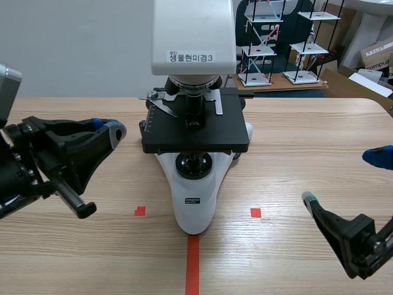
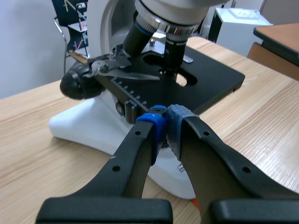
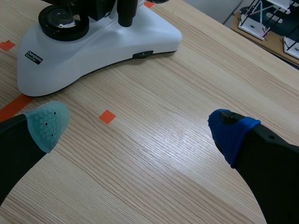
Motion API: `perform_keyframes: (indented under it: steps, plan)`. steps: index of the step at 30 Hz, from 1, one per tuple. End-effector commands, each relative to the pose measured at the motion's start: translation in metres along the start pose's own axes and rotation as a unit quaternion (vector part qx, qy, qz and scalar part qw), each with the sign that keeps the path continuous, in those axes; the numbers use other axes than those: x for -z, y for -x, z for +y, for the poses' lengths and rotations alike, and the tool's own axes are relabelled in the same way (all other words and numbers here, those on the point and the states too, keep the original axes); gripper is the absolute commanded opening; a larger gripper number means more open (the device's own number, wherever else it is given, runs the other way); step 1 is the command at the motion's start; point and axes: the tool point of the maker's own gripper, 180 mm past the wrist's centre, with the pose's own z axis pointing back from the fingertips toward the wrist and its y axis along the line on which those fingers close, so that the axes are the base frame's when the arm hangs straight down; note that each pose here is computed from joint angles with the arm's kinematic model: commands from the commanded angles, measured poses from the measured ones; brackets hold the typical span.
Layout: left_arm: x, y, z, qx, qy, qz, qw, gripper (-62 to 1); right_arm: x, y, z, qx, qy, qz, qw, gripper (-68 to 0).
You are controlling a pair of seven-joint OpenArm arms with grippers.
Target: Point at the objective lens
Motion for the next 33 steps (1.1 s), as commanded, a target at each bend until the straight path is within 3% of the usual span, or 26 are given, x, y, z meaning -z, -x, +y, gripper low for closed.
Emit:
perform_keyframes:
  steps: [1,8,14,33]
  plan:
    - [0.004,-0.011,-0.006,-0.003,0.007,-0.021,0.9998,-59.2,0.0,-0.009,-0.002,-0.005,0.0,-0.014,0.9999,-1.0]
    - [0.019,-0.016,-0.019,-0.003,0.035,-0.025,0.9991,-59.2,0.001,-0.009,-0.002,-0.005,0.0,-0.013,0.9999,-1.0]
    - [0.03,-0.02,-0.019,-0.011,0.026,-0.038,0.9989,-59.2,0.001,-0.009,-0.002,-0.005,0.0,-0.013,0.9999,-1.0]
    - [0.056,-0.002,-0.037,-0.021,0.051,-0.026,0.9982,-59.2,0.001,-0.009,-0.002,-0.005,0.0,-0.013,0.9999,-1.0]
